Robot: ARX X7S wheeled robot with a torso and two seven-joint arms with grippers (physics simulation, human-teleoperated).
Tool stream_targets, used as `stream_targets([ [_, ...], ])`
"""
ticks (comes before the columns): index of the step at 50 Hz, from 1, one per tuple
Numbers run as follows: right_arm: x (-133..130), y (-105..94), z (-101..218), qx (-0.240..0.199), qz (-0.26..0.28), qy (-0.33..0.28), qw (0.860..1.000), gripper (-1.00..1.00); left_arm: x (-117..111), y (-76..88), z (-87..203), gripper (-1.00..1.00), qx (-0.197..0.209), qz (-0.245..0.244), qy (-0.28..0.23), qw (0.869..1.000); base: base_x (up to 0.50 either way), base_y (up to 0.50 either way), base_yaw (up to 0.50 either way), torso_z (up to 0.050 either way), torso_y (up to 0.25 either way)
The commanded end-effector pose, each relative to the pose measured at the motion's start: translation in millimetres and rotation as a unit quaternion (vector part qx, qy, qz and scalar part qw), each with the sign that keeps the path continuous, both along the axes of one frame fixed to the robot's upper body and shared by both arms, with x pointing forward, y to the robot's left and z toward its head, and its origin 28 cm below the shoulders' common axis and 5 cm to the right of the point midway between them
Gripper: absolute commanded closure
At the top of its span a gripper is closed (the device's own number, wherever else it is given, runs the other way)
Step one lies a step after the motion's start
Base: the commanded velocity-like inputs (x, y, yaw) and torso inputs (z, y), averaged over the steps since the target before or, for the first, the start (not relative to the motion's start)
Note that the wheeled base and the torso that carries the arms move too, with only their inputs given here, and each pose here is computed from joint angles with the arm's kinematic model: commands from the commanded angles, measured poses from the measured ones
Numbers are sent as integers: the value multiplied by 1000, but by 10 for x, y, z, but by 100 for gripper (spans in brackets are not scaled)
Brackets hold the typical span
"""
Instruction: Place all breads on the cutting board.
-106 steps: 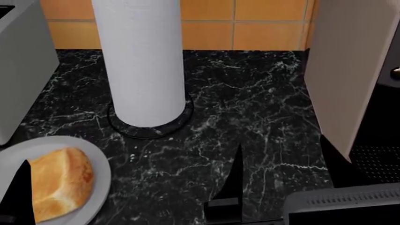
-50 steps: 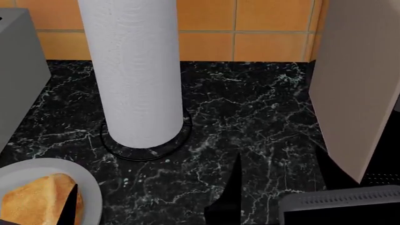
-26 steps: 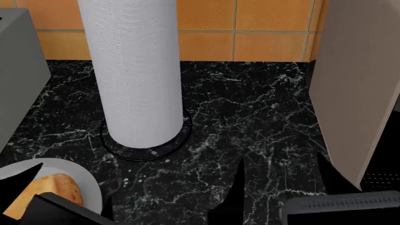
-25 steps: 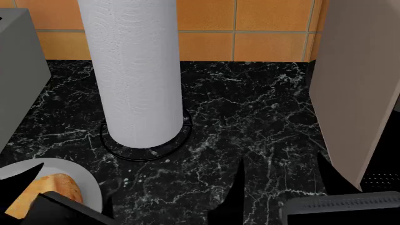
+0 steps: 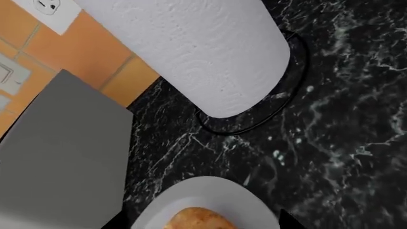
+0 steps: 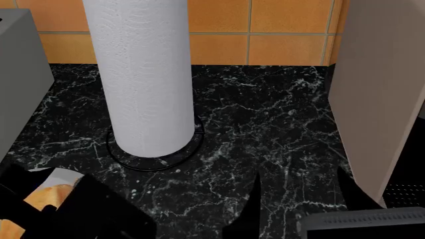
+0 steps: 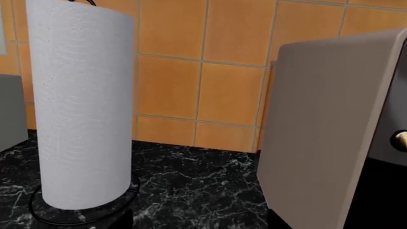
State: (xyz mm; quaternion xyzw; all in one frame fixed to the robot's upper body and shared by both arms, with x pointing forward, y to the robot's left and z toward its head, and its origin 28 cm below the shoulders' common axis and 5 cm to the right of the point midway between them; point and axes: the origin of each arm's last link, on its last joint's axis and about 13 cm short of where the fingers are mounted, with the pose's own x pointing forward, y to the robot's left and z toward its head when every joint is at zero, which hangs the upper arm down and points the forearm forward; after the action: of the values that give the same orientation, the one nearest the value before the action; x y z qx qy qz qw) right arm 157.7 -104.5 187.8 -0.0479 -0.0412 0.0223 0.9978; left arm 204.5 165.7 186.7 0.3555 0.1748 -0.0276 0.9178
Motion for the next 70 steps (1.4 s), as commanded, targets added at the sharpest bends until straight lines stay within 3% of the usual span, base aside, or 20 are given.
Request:
stream_targets([
  [1, -4, -10, -13, 3, 1, 3, 1000, -100, 196, 41, 92, -100, -12, 4, 49, 999, 0, 0, 0, 0, 0],
  [9, -1, -5, -7, 3, 3, 4, 1000, -100, 282, 74, 137, -100, 18, 9, 67, 998, 0, 0, 0, 0, 0],
  [11, 4, -8, -9, 5, 1, 4, 1000, -100, 286, 77, 148, -100, -6, 14, 81, 997, 0, 0, 0, 0, 0],
  [24, -16, -5, -18, 7, -4, 9, 1000, -100, 277, 162, 220, -100, -8, 29, 125, 992, 0, 0, 0, 0, 0],
  [41, -48, -2, -11, 7, -3, 11, 1000, -100, 262, 191, 87, -100, 13, 30, 163, 986, 0, 0, 0, 0, 0],
  [66, -51, -15, -15, 6, -4, 12, 1000, -100, 345, 191, -129, -100, 4, 30, 197, 980, 1, 0, 0, 0, 0],
  [67, -52, -15, -17, 6, -4, 13, 1000, -100, 344, 192, -138, 100, 3, 31, 198, 980, 11, 3, 0, 0, 0],
  [70, -57, -17, -15, 7, -4, 13, 1000, -100, 328, 190, -138, 100, 0, 27, 197, 980, 0, 1, 1, 0, 0],
])
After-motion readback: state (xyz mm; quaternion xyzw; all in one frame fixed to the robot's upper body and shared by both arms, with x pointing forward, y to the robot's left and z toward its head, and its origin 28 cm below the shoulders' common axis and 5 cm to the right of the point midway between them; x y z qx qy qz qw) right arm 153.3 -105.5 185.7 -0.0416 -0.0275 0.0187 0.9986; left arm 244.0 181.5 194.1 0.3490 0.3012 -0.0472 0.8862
